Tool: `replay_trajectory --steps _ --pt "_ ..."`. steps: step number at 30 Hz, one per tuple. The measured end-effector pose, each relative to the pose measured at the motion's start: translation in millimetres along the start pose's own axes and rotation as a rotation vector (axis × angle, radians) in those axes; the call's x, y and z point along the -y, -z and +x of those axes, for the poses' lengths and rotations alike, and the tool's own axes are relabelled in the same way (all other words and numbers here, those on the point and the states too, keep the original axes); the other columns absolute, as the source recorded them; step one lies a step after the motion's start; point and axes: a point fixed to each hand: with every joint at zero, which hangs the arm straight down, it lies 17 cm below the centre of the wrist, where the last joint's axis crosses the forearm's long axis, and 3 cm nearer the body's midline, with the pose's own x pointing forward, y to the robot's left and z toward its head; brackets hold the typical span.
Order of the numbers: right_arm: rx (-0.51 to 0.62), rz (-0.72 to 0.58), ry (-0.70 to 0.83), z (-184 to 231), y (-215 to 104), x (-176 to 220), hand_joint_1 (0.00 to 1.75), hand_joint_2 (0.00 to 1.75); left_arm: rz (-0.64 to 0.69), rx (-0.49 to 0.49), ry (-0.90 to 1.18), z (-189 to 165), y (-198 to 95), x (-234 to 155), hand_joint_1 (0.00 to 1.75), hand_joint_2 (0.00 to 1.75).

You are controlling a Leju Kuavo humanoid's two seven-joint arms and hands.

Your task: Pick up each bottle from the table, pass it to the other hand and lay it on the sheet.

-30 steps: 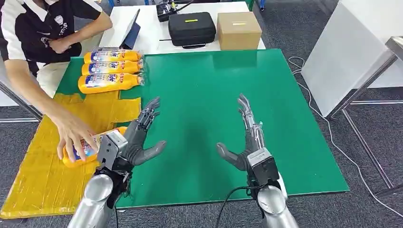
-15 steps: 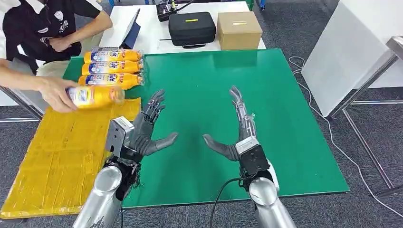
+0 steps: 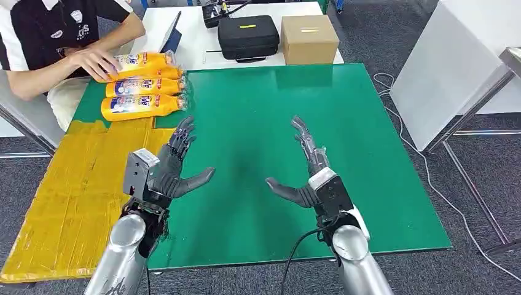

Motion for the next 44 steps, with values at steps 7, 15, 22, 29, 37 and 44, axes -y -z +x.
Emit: replay_trajectory --steps 7,15,22,29,37,44 --pt "-0.019 0.075 0.032 -8 -8 3 0.0 1.75 -0.014 -0.005 0.055 -6 -5 -8 0.0 1.75" --pt "-0.053 0.094 -0.001 -25 -19 16 0.0 1.75 -0.017 -0.015 0.069 -13 -8 -19 0.0 1.75" --pt "-0.067 0.098 -0.008 -33 -22 18 0.0 1.75 -0.072 -0.044 -0.013 -18 -12 -12 0.0 1.75" --pt "-0.068 0.106 -0.004 -36 -19 17 0.0 1.75 -0.077 -0.059 -0.017 -24 -12 -12 0.0 1.75" --pt "-0.067 0.104 0.008 -37 -14 14 0.0 1.75 -0.085 -0.076 -0.017 -29 -10 -12 0.0 1.75" --pt "-0.067 0.105 0.035 -37 -13 11 0.0 1.75 -0.088 -0.085 -0.016 -33 -12 -12 0.0 1.75"
